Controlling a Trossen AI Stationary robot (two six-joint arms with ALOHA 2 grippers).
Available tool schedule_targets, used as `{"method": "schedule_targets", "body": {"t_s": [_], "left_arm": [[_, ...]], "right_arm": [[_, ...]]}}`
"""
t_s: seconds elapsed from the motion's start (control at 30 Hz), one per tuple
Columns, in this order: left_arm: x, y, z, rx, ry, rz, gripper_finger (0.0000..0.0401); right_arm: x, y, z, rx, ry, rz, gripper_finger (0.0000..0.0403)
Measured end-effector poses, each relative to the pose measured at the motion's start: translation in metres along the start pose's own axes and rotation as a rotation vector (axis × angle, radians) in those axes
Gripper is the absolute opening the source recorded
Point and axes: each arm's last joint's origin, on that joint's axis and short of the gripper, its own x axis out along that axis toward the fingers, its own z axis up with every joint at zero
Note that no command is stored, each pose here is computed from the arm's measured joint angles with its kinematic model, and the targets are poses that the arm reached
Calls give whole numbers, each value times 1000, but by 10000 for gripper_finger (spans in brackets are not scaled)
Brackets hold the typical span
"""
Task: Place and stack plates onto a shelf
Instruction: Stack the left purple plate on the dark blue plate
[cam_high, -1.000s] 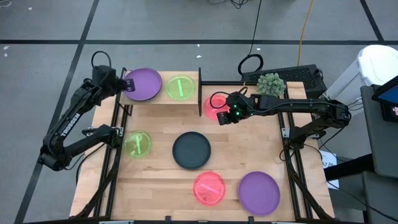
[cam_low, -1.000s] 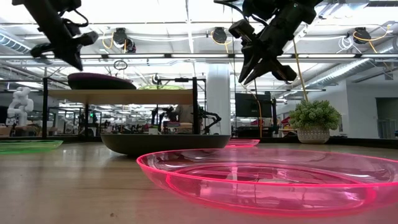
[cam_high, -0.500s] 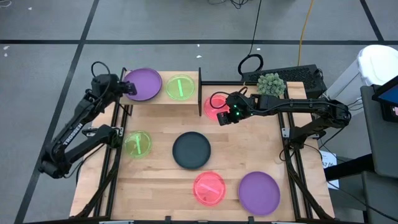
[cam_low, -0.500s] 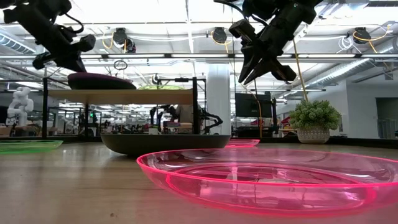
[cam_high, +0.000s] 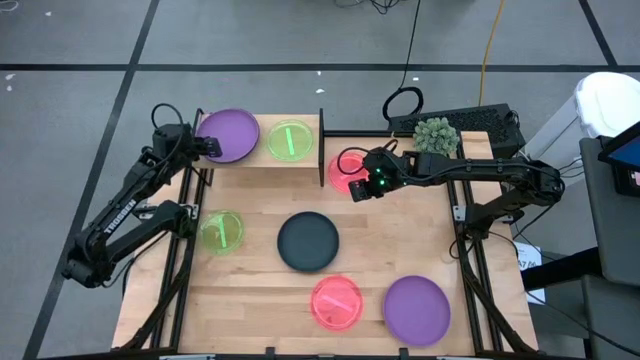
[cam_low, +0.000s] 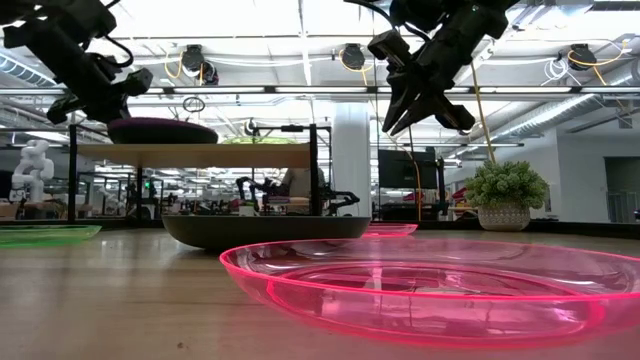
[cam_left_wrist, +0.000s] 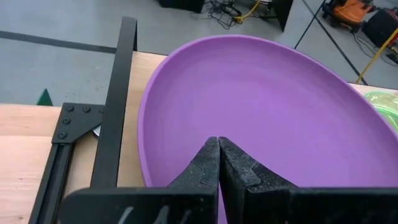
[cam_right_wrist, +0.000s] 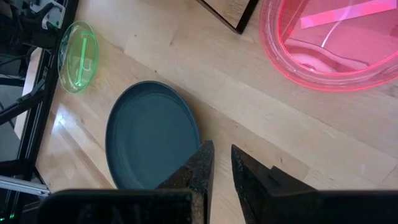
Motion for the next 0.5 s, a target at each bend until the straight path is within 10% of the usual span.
{"method": "schedule_targets", "body": {"t_s": [0.5], "left_arm": [[-9,1,1,-60,19,15,0]], "right_arm": [[0,0,0,0,0,0,43]]}}
